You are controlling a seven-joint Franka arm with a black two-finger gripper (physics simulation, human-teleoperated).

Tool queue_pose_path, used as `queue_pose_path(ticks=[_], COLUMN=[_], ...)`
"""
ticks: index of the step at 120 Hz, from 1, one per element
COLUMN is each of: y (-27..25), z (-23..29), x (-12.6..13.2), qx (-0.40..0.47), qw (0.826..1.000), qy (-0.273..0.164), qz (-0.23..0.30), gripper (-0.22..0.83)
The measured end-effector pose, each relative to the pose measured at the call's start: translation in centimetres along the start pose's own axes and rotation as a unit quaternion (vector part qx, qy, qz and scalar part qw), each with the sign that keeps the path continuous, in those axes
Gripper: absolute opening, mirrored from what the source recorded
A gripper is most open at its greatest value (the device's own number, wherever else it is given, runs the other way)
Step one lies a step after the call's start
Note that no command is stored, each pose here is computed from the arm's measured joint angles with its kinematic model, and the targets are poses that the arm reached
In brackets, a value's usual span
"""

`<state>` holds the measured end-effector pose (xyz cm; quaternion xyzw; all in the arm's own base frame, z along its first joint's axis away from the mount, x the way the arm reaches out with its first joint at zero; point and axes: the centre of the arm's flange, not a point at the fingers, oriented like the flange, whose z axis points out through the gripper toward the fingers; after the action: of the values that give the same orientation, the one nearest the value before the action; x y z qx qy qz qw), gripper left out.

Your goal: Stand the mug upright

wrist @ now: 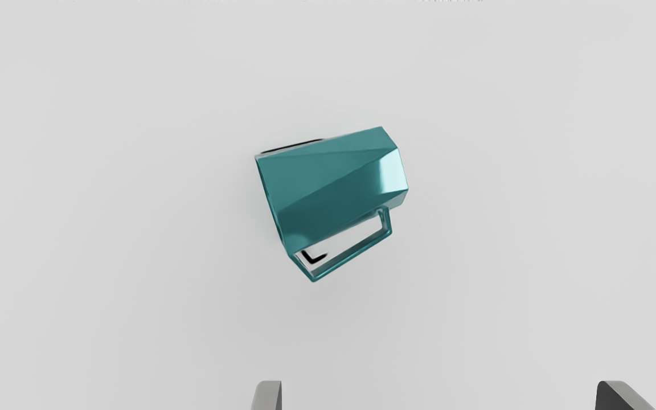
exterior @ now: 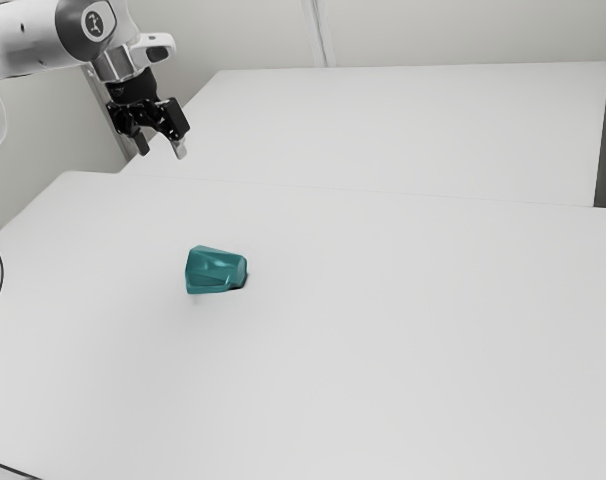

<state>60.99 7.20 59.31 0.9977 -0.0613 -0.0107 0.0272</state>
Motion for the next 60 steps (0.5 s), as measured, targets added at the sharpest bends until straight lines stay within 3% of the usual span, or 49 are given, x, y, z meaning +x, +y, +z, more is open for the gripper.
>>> queue_pose_path(ticks=[46,60], y=[-0.2,-2.6], z=[0.3,0.7], x=[-0.2,-1.0], qx=[0.000,-0.009], qw=[1.000,1.000], qy=[-0.004,-0.006], qz=[-0.002,-0.023], gripper=[0.61,0.61])
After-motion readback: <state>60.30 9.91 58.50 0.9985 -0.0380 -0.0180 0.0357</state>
